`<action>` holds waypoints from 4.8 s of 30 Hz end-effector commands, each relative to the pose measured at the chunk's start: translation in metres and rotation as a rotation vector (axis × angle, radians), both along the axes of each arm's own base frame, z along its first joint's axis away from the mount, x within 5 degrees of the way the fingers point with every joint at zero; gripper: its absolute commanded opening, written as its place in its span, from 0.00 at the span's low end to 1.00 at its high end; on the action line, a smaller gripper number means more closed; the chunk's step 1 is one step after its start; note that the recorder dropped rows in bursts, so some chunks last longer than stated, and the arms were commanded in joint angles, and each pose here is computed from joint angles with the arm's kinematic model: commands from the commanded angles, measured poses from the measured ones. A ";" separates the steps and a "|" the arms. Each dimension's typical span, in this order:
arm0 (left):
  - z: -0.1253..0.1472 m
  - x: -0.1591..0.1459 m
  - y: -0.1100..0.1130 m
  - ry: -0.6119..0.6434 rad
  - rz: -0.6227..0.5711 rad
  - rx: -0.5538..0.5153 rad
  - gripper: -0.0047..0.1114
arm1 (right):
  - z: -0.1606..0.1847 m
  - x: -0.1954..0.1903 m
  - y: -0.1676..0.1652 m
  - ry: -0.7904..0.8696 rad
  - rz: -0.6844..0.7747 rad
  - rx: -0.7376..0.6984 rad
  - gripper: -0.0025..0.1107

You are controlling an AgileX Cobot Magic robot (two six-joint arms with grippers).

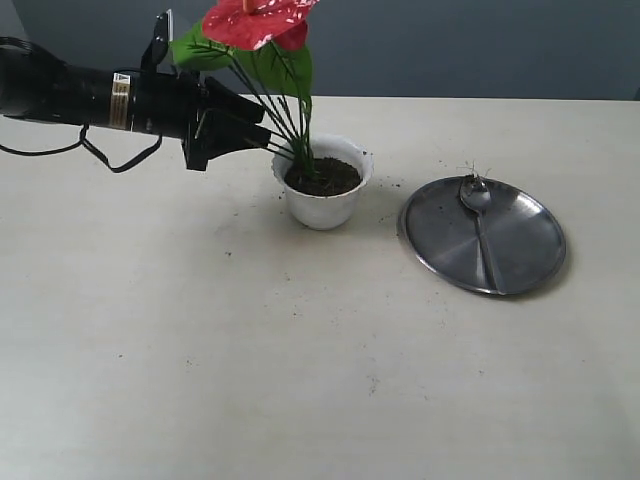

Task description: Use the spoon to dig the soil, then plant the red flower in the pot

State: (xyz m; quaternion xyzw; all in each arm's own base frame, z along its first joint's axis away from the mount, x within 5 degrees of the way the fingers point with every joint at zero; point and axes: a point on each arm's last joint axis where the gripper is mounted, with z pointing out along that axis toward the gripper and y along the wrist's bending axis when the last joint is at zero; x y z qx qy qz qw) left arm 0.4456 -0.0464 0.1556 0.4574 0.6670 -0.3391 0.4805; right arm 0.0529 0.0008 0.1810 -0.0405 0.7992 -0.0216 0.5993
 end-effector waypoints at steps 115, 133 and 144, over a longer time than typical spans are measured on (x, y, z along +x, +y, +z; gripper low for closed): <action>-0.034 -0.009 0.016 0.207 0.079 0.049 0.45 | -0.001 0.000 0.000 -0.009 -0.003 -0.006 0.02; -0.051 -0.012 0.018 0.283 0.189 0.109 0.45 | -0.001 0.000 0.000 -0.009 -0.003 -0.006 0.02; -0.050 -0.013 0.033 0.331 0.230 0.074 0.45 | -0.001 0.000 0.000 -0.009 -0.003 -0.006 0.02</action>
